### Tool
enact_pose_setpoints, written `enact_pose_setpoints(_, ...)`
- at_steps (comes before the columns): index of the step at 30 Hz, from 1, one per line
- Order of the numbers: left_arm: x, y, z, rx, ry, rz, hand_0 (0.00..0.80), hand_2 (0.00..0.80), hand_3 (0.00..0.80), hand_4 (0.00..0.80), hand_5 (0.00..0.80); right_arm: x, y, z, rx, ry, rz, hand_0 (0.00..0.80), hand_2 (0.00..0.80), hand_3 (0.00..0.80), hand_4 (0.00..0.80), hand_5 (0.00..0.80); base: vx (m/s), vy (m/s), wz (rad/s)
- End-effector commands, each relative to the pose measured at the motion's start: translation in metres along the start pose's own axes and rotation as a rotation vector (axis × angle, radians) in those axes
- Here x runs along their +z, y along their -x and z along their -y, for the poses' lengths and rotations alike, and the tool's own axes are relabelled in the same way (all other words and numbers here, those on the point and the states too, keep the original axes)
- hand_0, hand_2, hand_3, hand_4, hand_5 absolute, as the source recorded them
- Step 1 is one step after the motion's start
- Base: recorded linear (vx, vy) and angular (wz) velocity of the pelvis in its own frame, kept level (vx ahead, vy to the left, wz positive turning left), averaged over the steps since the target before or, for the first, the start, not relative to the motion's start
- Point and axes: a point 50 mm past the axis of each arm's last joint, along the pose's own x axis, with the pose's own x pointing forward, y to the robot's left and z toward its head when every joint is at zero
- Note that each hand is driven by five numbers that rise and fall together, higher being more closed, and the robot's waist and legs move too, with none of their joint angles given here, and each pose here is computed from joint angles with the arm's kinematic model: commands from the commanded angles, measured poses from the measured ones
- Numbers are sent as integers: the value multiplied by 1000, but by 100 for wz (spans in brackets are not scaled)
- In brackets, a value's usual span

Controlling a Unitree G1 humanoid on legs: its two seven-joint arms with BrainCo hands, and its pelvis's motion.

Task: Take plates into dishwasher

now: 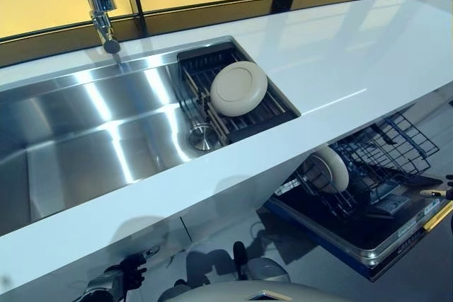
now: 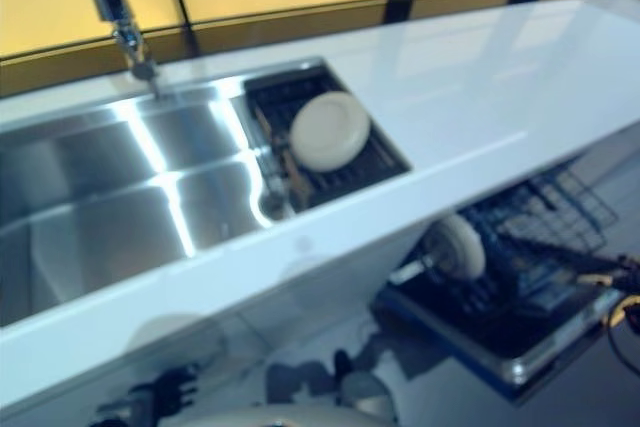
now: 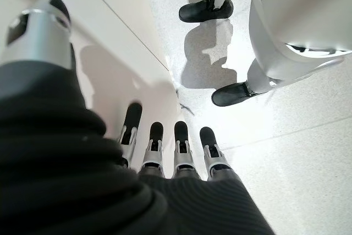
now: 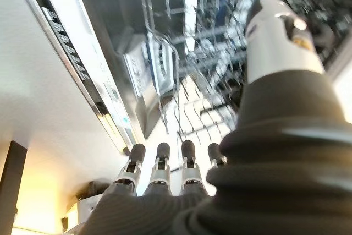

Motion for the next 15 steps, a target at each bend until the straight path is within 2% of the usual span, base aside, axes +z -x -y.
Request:
enact_pose_setpoints(1,28,-1,0,4,-3,103,0,0,0,0,0,42,17,48,-157,-135,173,0,0,0,0,0,17,19,-10)
enact_pose_setpoints(8,18,-2,1,18,23,81,0,0,0,0,0,87,48,86,-290,-266,356,0,0,0,0,0,21,14,-2)
enact_pose_setpoints(15,14,-4,5,19,38,71,0,0,0,0,0,130,81,119,-465,-250,489,0,0,0,0,0,4,3,0)
